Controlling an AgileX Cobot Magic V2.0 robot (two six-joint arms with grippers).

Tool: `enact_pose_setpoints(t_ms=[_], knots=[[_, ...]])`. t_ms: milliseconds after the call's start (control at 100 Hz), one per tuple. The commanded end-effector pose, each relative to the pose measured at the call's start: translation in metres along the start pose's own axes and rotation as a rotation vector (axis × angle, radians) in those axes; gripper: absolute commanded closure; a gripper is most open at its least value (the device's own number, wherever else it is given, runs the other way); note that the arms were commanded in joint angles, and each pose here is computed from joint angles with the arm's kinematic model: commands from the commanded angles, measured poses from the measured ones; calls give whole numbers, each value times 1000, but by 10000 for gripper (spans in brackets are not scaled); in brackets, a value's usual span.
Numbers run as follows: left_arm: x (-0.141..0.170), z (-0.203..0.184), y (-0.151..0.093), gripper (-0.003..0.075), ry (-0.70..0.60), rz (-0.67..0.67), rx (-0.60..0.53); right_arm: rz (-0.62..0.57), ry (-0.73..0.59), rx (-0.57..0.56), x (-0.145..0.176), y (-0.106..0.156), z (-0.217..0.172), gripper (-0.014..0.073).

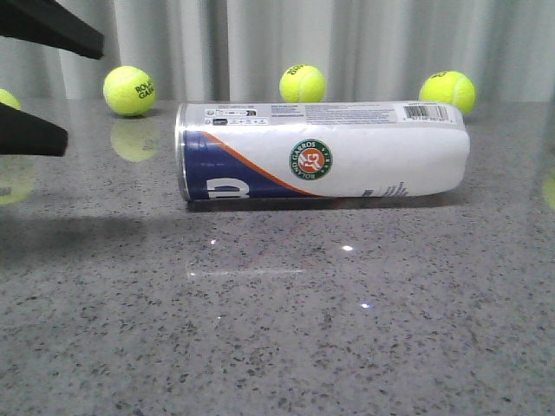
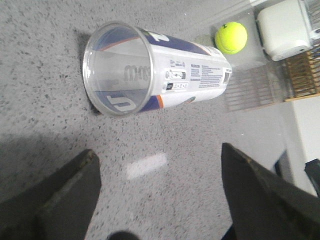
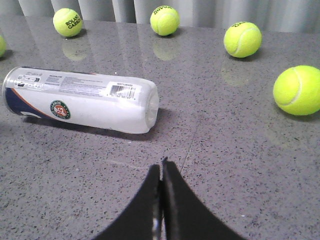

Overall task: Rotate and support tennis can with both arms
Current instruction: 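Reach the left gripper to the can's metal end and grasp it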

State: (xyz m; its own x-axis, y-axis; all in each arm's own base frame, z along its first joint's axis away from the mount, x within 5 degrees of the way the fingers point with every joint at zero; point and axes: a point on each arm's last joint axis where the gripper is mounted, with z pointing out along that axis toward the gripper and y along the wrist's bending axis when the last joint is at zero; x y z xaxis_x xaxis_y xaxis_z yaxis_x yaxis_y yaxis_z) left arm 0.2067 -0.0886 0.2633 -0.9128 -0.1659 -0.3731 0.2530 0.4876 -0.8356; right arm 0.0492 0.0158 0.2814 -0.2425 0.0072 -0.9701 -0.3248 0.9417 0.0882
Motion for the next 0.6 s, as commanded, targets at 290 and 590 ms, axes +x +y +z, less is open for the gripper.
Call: enact_pose_setpoints(t_ms=[290, 590], knots=[[-42, 39, 6, 232, -19, -42, 250, -13, -87, -2, -14, 1, -2, 652], [-51, 78, 5, 414, 96, -40, 312, -13, -87, -2, -14, 1, -2, 652]])
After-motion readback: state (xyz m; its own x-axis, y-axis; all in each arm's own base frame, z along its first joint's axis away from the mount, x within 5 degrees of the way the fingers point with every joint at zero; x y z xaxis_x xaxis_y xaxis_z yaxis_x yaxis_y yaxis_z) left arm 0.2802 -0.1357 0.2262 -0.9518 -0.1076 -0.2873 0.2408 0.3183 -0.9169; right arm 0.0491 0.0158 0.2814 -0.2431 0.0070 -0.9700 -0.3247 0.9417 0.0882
